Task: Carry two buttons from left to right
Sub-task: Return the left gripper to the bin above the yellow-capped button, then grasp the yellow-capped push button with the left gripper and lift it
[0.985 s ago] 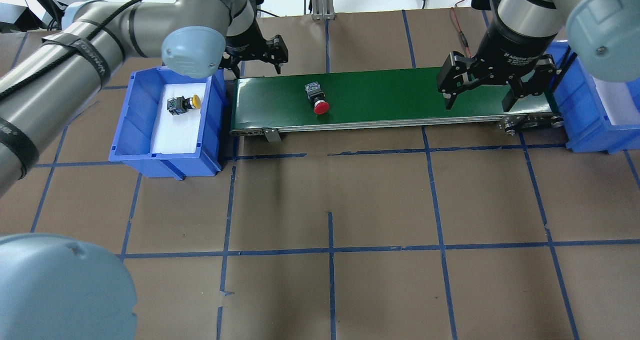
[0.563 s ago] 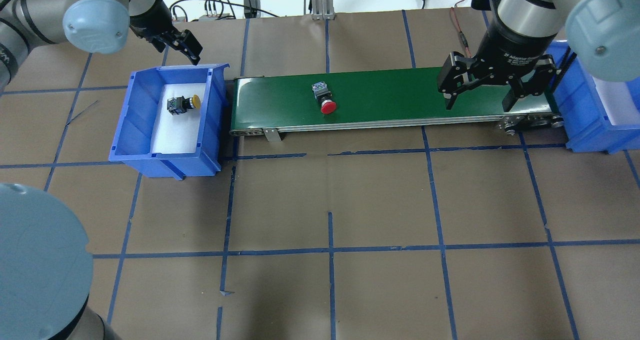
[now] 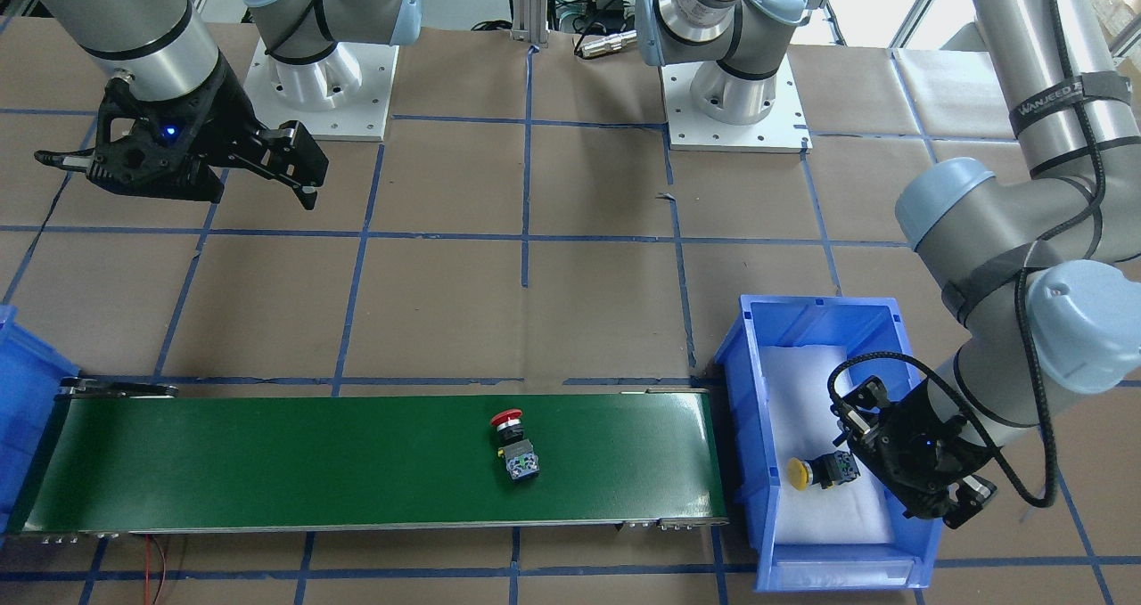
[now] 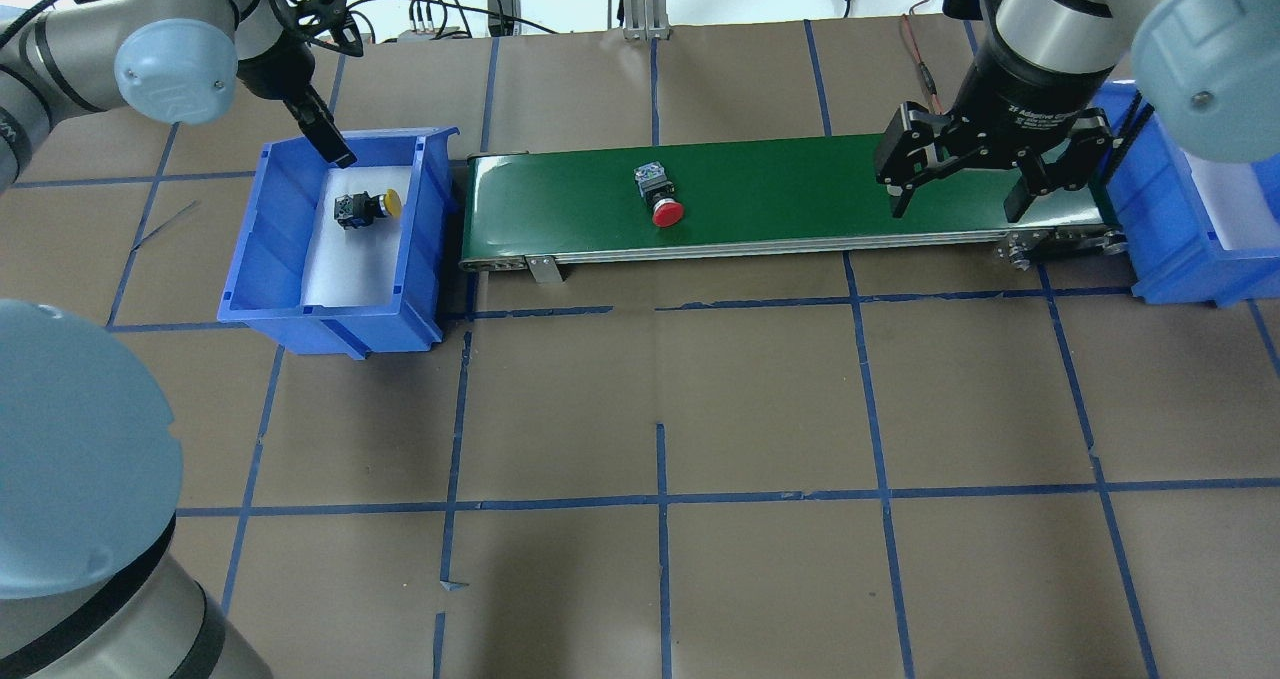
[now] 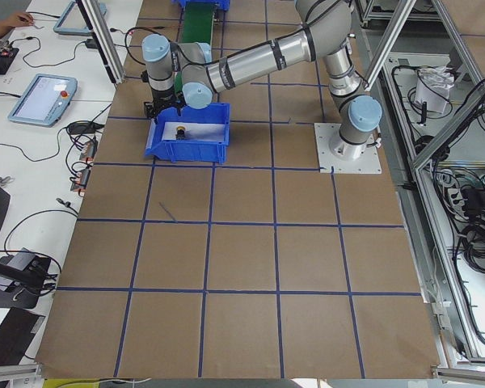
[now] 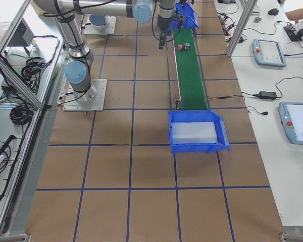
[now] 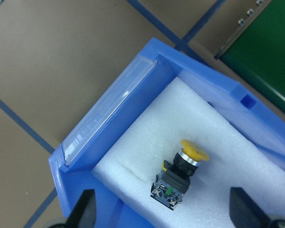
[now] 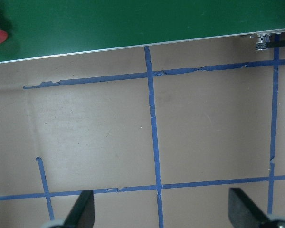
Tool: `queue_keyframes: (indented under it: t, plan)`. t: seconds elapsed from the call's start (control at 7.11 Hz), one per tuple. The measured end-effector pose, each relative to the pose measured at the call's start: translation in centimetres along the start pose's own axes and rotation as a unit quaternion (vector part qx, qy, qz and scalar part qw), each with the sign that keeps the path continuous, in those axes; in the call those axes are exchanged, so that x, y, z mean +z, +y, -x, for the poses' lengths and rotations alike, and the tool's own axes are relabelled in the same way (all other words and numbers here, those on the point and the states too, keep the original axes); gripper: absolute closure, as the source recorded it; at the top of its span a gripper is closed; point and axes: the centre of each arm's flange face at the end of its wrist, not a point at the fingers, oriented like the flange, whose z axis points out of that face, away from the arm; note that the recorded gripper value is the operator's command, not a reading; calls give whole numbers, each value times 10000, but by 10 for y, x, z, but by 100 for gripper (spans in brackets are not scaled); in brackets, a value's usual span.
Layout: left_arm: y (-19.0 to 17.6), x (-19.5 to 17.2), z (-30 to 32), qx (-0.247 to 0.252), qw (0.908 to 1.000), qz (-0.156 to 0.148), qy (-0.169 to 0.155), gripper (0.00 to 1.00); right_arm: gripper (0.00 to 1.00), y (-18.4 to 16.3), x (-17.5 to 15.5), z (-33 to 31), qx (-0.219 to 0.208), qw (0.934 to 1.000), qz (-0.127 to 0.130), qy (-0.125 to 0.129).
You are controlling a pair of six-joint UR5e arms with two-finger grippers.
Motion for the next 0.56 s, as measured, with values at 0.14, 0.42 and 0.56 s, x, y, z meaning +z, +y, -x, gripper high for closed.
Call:
queue_keyframes:
  t: [0.14,0.42,0.56]
  plan:
    - [1,19,1,410,9991,32,136,4,0,0,0,0,0,10000,0,0]
    - [5,56,-9,818,9950,117,563,8,0,0,0,0,0,10000,-10,-1]
    - [8,66,-10,897,9936,119,680,8,0,0,0,0,0,10000,-12,-1]
